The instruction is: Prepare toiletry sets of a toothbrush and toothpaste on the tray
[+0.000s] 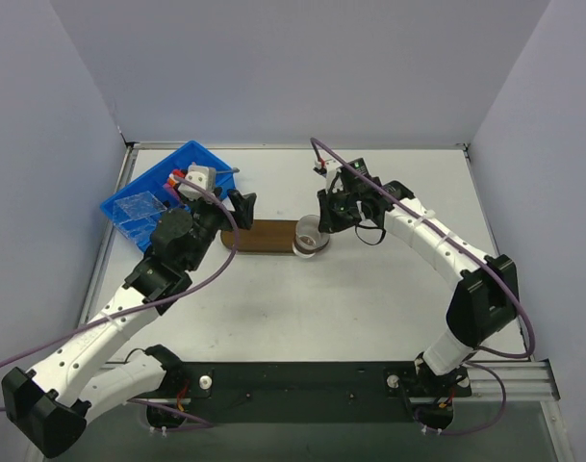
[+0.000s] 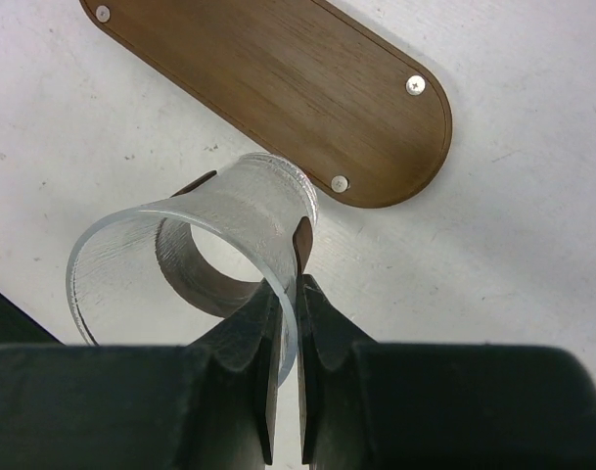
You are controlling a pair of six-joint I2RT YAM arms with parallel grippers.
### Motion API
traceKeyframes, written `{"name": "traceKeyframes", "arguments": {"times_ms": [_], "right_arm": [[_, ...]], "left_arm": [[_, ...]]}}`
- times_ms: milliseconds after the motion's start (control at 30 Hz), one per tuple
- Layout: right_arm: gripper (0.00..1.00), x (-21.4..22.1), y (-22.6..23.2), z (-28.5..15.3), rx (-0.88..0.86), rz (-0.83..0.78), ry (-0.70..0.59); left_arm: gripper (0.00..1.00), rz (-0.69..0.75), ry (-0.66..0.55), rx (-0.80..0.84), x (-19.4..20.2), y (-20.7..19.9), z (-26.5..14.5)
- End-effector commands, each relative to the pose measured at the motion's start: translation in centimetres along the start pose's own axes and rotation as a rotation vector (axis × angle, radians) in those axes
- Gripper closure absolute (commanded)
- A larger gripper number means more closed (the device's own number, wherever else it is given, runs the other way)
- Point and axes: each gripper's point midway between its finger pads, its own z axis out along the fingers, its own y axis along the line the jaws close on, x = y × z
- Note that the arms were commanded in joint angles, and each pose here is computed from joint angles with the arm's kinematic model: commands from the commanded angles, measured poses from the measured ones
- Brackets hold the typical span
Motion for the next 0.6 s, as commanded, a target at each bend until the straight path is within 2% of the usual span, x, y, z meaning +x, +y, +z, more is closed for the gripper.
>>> {"name": "traceKeyframes", "arguments": {"times_ms": [0, 567], "right_arm": [[1.00, -3.8, 0.7, -1.2, -0.053, -0.094, -0.058], [1.00, -3.5, -2.6, 1.8, 0.016, -0.135, 0.024]], "left_arm": [[0.08, 0.057, 0.047, -0.014, -0.4, 0.8, 1.4], [0.07, 0.074, 0.084, 0.006, 0.8, 0.5, 2.0]]}}
